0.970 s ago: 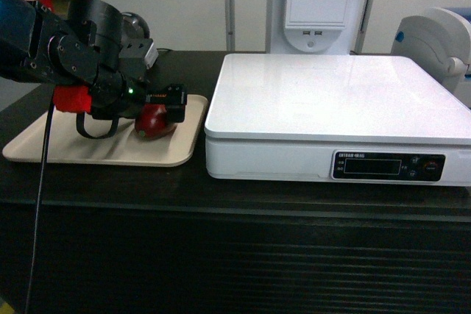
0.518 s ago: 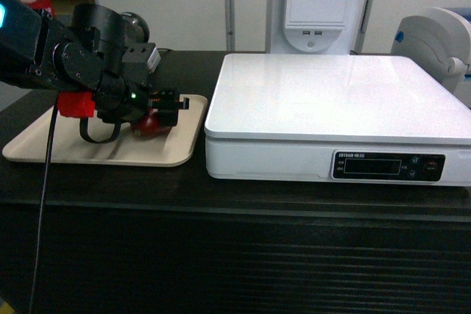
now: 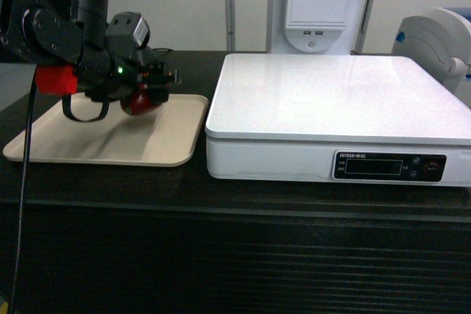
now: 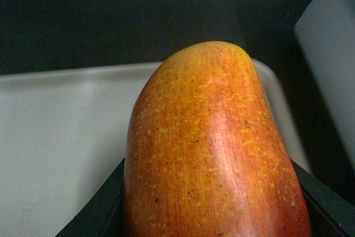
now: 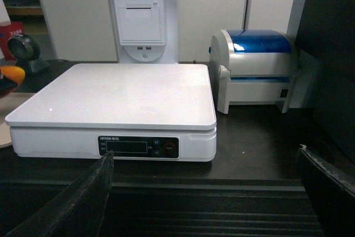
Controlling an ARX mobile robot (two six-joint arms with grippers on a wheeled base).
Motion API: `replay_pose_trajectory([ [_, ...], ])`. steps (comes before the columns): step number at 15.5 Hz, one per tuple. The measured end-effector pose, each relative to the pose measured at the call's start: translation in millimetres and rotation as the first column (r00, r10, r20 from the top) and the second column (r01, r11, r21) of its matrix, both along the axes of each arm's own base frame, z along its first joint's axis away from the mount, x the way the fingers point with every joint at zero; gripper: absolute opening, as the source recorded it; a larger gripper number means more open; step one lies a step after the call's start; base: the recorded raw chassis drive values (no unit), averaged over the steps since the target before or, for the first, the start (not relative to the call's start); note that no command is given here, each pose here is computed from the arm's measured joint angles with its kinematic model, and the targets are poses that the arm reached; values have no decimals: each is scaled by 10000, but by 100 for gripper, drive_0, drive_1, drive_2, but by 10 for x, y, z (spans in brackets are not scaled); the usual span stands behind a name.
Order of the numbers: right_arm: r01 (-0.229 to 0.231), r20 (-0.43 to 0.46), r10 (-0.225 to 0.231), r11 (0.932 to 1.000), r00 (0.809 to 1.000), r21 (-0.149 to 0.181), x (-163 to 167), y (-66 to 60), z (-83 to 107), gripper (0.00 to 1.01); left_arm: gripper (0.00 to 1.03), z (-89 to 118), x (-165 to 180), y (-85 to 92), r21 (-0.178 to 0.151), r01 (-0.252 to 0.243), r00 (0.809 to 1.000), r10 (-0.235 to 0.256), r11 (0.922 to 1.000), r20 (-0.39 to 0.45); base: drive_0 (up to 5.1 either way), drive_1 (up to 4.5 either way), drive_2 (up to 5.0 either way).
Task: Place dark red mango on scale at checkout
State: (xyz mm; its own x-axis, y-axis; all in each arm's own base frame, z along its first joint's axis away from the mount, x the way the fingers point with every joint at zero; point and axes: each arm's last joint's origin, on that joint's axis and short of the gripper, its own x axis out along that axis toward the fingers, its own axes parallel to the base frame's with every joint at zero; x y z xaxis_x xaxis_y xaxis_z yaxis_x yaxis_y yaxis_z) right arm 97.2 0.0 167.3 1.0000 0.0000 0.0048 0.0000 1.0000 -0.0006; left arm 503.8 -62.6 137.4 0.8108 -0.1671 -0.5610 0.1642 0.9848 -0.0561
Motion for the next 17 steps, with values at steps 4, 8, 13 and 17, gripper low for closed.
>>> replay_pose_trajectory([
  [4, 4, -4, -4, 10000, 10000, 0, 0, 0, -1, 98, 60, 689, -131, -585, -550, 813, 9866, -725, 9952, 1465, 0, 0, 0],
  [8, 4, -4, -4, 10000, 10000, 0, 0, 0, -1, 98, 60, 811, -343, -1363, -748, 1977, 9701, -1841, 9774, 1584, 0, 0, 0],
  [13, 4, -4, -4, 10000, 10000, 0, 0, 0, 0, 98, 60, 816, -666, -2073, -1099, 3049, 9480, -2904, 9460, 1300, 0, 0, 0],
  [17, 4, -4, -4, 10000, 10000, 0, 0, 0, -1, 98, 60, 704, -617, -2347, -1980, 2337, 9723, -2287, 9519, 483, 0, 0, 0],
])
